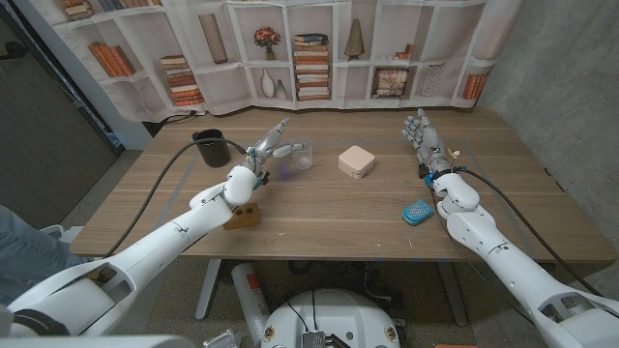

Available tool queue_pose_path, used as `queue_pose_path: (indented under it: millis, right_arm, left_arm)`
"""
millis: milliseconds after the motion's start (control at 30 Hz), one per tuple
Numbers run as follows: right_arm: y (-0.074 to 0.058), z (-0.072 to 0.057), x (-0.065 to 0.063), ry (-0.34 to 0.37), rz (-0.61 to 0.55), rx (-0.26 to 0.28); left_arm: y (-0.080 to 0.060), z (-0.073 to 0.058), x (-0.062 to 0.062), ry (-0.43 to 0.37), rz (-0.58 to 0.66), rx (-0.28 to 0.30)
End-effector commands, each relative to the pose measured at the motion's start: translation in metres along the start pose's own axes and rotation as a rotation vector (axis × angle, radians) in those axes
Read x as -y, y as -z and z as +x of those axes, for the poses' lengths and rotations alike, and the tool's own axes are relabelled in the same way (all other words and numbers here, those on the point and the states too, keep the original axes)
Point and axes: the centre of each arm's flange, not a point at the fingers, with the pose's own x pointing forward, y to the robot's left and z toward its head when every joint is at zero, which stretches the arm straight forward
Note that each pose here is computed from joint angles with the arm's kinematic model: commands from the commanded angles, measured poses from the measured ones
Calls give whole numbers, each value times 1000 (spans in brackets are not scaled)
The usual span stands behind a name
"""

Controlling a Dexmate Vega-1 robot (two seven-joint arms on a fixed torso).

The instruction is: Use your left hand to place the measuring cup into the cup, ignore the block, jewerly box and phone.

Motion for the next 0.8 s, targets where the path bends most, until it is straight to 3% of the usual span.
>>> queue_pose_path:
  millis: [33, 467, 800]
  right_arm:
    - [3, -2, 1, 3, 6, -2]
    - [4, 0, -2, -2, 7, -1]
    - [9, -5, 0, 5, 12, -4]
  left_arm:
    - [-1, -1, 0, -5, 45, -18]
    - [-2, 0, 7, 4, 73, -22]
    - [-12, 7, 18, 25, 107, -20]
